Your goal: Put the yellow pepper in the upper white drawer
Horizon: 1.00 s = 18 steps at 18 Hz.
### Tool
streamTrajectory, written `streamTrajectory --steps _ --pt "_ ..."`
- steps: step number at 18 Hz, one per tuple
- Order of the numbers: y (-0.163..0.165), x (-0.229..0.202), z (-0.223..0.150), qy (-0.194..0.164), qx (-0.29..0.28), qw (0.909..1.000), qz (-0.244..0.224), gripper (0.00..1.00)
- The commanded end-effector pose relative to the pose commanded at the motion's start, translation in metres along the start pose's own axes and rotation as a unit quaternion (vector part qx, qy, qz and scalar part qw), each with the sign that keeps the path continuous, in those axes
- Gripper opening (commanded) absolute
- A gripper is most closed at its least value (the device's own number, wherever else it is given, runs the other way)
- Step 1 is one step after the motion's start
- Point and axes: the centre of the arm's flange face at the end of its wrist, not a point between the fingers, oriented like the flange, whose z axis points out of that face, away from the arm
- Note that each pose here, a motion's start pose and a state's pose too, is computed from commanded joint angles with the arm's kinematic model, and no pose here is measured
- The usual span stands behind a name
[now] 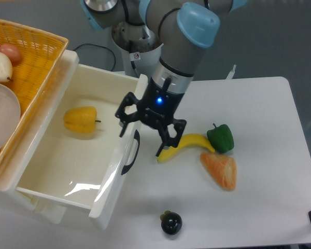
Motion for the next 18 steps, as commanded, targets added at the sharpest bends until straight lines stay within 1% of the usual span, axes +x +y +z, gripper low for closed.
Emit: streamTrajectory --steps 3,7,11,13,15,17,18 --pt "0.015 -0.009 0.013 -0.016 -0.041 0.9987 0.026 1.0" --pt "0.024 -0.019 0.024 -0.031 -0.078 0.9961 0.026 1.0" --pt "0.022 -0.023 0.032 -0.034 -0.089 0.995 0.028 1.0" --pt "0.024 -0.026 0.033 -0.044 -0.105 0.993 0.031 1.0" --pt "0.027 -0.031 0.037 -0.047 -0.121 0.99 0.056 1.0" --pt "0.032 -0.033 0.035 -0.056 -0.146 0.9835 0.091 1.0" --pt "0.034 -0.034 0.034 -0.062 -0.157 0.9812 0.094 1.0"
